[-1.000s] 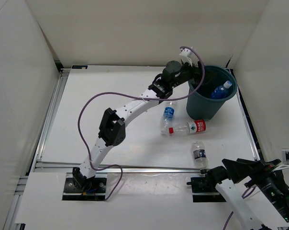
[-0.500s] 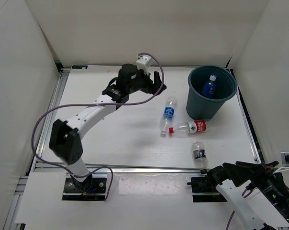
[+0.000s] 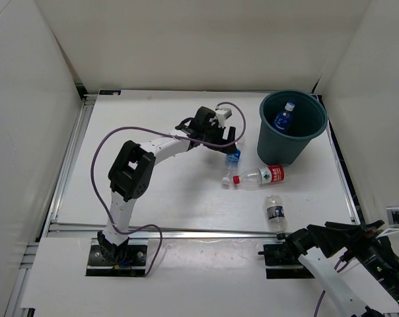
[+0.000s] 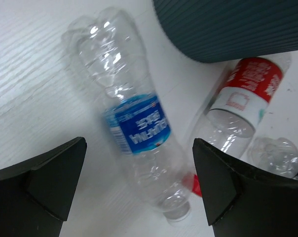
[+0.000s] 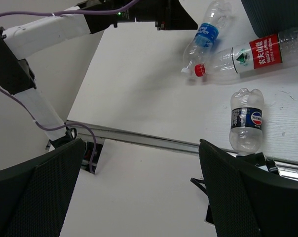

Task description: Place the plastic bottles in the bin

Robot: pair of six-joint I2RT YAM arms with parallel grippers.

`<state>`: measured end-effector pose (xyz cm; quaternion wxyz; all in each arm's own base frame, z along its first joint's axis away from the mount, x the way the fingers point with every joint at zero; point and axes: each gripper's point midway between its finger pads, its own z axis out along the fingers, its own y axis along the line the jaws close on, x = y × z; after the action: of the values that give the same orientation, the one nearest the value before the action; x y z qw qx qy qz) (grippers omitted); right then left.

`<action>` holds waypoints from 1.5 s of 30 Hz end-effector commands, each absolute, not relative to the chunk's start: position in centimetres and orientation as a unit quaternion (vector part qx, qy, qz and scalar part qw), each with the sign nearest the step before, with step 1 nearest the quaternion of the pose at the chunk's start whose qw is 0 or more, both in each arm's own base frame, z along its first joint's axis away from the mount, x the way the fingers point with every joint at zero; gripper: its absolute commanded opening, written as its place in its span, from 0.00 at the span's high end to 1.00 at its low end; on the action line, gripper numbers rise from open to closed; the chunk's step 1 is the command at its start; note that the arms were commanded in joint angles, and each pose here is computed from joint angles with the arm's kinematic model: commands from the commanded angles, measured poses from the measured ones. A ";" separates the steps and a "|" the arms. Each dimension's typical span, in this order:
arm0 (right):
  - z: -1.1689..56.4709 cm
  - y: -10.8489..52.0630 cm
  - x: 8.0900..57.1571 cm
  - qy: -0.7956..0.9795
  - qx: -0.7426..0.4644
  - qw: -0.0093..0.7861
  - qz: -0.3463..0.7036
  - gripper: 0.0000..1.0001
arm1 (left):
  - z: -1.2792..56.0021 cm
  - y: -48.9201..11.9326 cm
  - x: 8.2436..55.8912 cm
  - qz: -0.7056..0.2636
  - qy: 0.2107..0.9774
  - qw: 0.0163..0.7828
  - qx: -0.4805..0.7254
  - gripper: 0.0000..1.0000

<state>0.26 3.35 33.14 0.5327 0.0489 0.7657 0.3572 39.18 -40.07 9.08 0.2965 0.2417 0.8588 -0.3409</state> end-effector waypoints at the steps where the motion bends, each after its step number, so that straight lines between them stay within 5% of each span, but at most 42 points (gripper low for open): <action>1: 31.1 3.2 0.0 0.803 0.035 0.494 0.332 0.00 | 13.8 -42.8 39.2 -0.379 0.824 0.329 0.262 0.00; 22: 31.7 4.2 -0.5 0.806 0.006 0.475 0.352 0.00 | 6.8 -43.9 39.7 -0.355 0.858 0.266 0.259 0.01; 24: 31.7 4.2 -0.5 0.806 0.006 0.475 0.352 0.00 | 6.1 -43.8 39.5 -0.352 0.862 0.258 0.259 0.06; 28: 31.7 4.2 -0.8 0.804 0.006 0.474 0.360 0.00 | 6.0 -43.1 39.1 -0.345 0.866 0.256 0.256 0.35; 33: 31.2 4.5 -0.9 0.807 0.007 0.465 0.364 0.00 | 6.8 -40.9 37.6 -0.323 0.874 0.261 0.251 0.46; 45: 29.5 4.6 -0.5 0.812 0.015 0.459 0.359 0.00 | 35.5 -39.2 39.5 -0.387 0.743 0.505 0.207 0.49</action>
<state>0.55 5.17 31.93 0.4852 0.0147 0.7911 0.3722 39.53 -39.24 23.20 0.4002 0.2208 0.8198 -0.3450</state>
